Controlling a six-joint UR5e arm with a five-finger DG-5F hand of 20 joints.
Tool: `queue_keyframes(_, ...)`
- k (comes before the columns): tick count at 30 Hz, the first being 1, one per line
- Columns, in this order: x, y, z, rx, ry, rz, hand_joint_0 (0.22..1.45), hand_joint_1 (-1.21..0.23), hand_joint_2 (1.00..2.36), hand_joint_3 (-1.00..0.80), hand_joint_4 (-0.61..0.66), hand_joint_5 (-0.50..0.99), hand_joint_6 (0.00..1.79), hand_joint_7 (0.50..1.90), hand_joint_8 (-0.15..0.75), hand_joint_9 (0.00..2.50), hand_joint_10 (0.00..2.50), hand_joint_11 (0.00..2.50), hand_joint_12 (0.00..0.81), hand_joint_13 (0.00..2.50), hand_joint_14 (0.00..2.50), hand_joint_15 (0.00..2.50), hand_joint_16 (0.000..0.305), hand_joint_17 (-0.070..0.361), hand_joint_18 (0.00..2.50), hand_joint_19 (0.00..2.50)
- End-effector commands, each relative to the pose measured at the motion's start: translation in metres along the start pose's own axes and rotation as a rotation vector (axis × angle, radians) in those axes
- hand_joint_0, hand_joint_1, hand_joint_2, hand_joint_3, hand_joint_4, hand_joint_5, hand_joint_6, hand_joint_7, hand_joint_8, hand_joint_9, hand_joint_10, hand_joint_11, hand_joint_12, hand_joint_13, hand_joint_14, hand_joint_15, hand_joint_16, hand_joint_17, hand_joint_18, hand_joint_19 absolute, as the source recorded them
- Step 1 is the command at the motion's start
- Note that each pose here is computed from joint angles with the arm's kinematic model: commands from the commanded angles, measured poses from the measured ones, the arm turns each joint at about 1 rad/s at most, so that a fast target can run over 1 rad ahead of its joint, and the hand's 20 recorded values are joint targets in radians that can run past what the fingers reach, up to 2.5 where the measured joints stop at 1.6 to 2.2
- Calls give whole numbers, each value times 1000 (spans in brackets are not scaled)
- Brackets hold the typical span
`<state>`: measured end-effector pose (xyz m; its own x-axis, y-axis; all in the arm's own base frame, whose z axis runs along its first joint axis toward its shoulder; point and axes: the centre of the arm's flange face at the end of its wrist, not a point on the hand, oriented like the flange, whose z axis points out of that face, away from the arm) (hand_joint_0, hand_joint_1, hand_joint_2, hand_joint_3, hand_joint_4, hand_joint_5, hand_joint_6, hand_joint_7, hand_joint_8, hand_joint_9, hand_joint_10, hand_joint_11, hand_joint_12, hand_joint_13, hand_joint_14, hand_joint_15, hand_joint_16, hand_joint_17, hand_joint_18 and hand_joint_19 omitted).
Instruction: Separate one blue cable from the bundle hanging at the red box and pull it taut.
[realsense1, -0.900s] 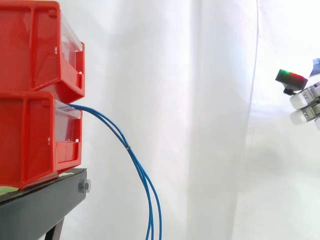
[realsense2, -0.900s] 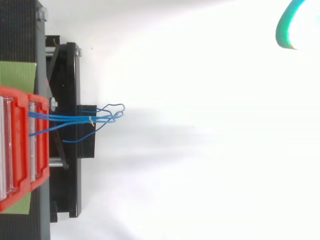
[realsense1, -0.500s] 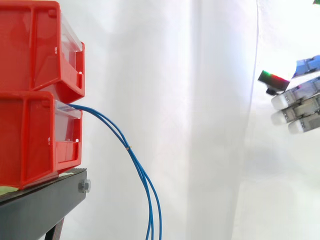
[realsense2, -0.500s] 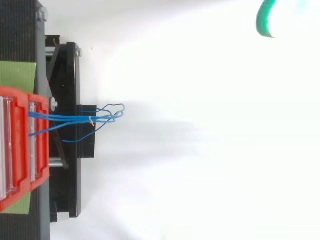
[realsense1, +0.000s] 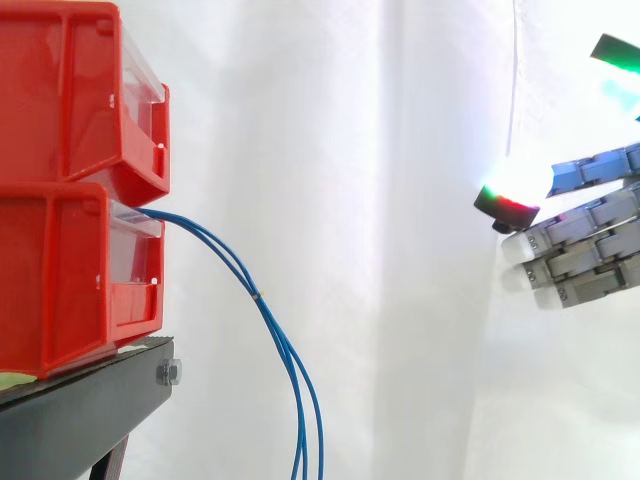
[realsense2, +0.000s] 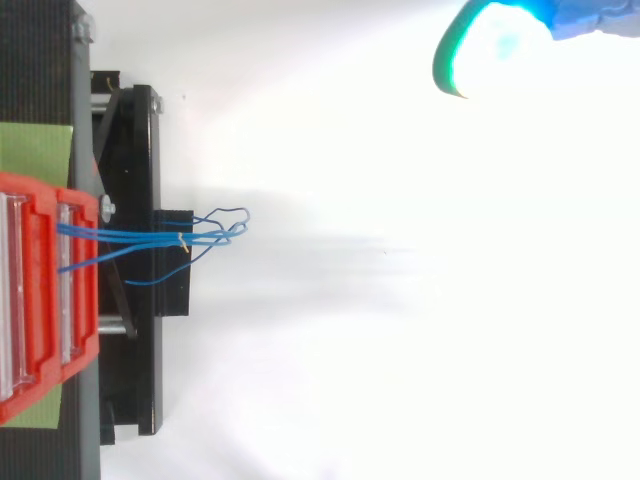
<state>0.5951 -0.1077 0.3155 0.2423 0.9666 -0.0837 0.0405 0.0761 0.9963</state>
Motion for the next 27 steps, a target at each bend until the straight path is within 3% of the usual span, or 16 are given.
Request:
queue_keyframes(1,6,-10,8,-14,-13,2,524,-603,1001,-475,287,-209,502,820,314,631,6,253,254,345,2,58,23,52,102,0)
queue_keyframes(7,19,-44,18,29,-28,-10,524,-596,1002,-475,293,-205,502,822,323,653,6,247,260,361,1,67,24,54,124,0)
queue_keyframes(12,29,-56,24,16,-18,-7,526,-592,1002,-472,293,-204,502,828,324,660,7,269,260,384,2,79,24,54,145,0)
queue_keyframes(16,45,-71,45,-3,-12,-12,526,-590,1002,-470,296,-202,502,826,324,674,7,282,265,407,1,89,24,55,163,0)
queue_keyframes(19,58,-82,71,0,-7,2,529,-589,1002,-470,297,-201,503,829,327,684,8,296,266,423,3,103,25,56,179,0)
queue_keyframes(23,65,-84,86,-3,-11,15,530,-586,1002,-467,295,-199,502,828,327,692,8,304,270,440,4,114,25,56,195,0)
queue_keyframes(27,72,-101,98,7,-7,13,531,-586,1002,-466,299,-198,502,830,326,695,8,309,270,445,4,119,25,57,206,20)
